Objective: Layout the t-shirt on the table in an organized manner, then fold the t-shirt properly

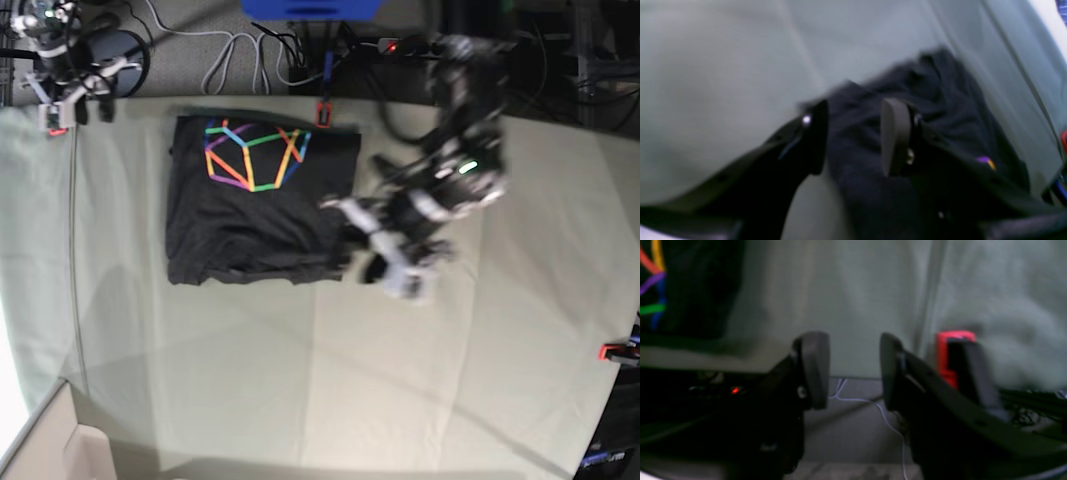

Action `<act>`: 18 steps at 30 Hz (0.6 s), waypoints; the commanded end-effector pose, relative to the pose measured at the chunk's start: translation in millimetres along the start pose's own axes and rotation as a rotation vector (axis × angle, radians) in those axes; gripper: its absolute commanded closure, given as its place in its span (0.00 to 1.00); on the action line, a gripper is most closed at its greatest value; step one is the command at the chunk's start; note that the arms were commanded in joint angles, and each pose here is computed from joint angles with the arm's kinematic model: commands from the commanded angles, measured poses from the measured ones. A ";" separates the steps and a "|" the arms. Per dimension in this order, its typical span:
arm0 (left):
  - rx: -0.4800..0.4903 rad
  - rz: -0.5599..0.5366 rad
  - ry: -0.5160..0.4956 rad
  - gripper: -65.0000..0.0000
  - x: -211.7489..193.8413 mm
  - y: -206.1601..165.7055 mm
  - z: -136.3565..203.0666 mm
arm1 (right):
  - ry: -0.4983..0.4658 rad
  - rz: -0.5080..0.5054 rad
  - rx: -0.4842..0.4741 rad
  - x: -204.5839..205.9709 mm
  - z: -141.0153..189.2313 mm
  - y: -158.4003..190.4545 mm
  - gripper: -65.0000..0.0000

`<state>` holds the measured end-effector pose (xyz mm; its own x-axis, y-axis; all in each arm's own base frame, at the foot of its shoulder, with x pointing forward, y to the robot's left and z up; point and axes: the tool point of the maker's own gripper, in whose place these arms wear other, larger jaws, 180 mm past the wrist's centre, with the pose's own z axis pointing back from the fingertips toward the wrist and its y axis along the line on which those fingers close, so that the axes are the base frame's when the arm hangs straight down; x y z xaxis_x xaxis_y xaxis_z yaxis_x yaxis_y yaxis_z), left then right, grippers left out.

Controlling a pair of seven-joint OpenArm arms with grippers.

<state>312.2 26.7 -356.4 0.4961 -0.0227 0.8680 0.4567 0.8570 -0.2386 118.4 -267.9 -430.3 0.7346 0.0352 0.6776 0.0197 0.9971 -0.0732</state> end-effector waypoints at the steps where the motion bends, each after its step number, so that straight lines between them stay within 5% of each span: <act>1: -0.007 -0.008 -0.028 0.64 3.7 -0.5 16.4 | -0.029 -0.020 -0.027 3.3 6.1 -7.1 0.71; 6: 0.120 0.055 0.030 1.00 -36.9 31.8 94.2 | 0.079 -0.136 -0.098 -42.1 16.0 -20.6 1.00; 13: 0.329 0.150 0.225 1.00 -115.8 69.0 180.3 | 0.359 -0.218 -0.055 -122.9 22.2 -11.7 1.00; 18: 0.371 0.188 0.542 1.00 -223.1 61.3 218.5 | 0.509 -0.269 0.074 -177.3 8.2 18.4 1.00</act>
<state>69.0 196.7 -473.9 0.8902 -0.0340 0.4543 0.0946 0.9893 -0.1114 -26.8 -246.5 -551.1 0.9538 -0.2354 0.1866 0.2132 0.9681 0.1316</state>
